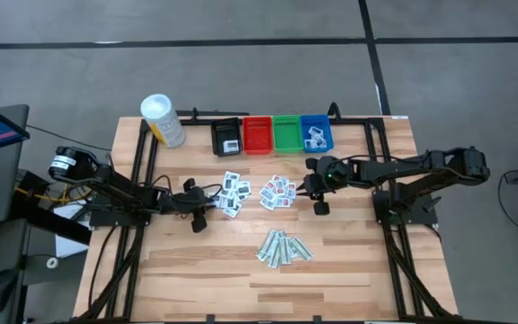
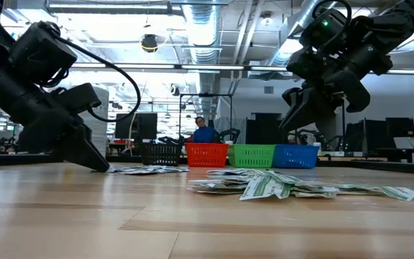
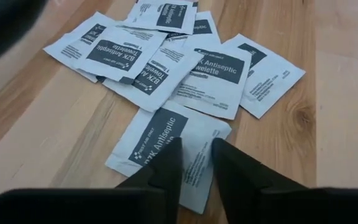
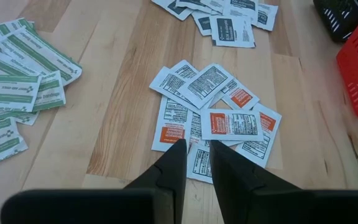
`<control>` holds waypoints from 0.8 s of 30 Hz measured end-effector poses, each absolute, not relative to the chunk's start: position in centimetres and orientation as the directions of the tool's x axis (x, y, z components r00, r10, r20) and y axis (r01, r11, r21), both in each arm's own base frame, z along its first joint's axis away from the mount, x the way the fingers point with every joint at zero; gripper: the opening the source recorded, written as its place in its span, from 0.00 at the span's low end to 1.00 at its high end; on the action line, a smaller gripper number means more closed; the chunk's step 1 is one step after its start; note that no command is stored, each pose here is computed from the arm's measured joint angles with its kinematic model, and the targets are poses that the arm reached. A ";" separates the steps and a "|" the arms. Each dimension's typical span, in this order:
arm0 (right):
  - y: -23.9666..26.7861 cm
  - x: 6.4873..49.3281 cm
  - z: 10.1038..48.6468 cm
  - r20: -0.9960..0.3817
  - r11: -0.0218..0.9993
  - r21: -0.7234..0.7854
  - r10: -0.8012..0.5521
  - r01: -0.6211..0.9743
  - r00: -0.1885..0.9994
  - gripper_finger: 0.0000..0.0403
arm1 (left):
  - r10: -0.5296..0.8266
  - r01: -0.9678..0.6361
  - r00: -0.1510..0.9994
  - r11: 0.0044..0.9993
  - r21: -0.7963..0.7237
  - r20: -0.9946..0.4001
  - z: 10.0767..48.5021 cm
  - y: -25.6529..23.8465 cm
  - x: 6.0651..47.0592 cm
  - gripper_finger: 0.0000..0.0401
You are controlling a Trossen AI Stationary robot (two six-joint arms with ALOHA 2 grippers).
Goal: Pick & Place First Aid Supplies
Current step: Put the black towelette pack into the black bin
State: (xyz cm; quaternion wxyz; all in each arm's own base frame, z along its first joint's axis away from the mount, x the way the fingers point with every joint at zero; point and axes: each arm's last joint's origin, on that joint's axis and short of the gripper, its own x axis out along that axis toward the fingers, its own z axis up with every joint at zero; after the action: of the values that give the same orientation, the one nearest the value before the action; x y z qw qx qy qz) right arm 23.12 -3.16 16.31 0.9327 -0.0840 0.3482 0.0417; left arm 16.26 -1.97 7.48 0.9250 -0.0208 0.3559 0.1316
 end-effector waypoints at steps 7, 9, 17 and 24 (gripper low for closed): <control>-3.2 23.1 16.3 -0.657 0.982 -0.128 0.019 -0.136 0.754 0.16 | 0.221 -0.254 0.715 0.966 0.049 -0.664 7.5 -2.0 16.3 0.11; -3.2 23.1 16.3 -0.657 0.982 -0.128 0.019 -0.136 0.754 0.16 | 0.220 -0.253 0.715 0.966 0.048 -0.664 7.5 -2.0 16.3 0.09; -3.2 23.1 16.3 -0.657 0.982 -0.127 0.019 -0.136 0.754 0.16 | 0.202 -0.243 0.725 0.970 0.031 -0.659 7.5 -2.1 16.3 0.05; -3.2 23.1 16.3 -0.657 0.982 -0.127 0.019 -0.136 0.754 0.16 | 0.199 -0.241 0.733 0.970 0.025 -0.650 7.7 -2.1 16.7 0.05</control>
State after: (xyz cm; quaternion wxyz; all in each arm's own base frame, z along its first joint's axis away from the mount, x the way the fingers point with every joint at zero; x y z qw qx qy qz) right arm 23.12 -3.16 16.31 0.9327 -0.0839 0.3482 0.0417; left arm 16.65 -2.14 7.73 0.9305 -0.0303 0.3454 0.1183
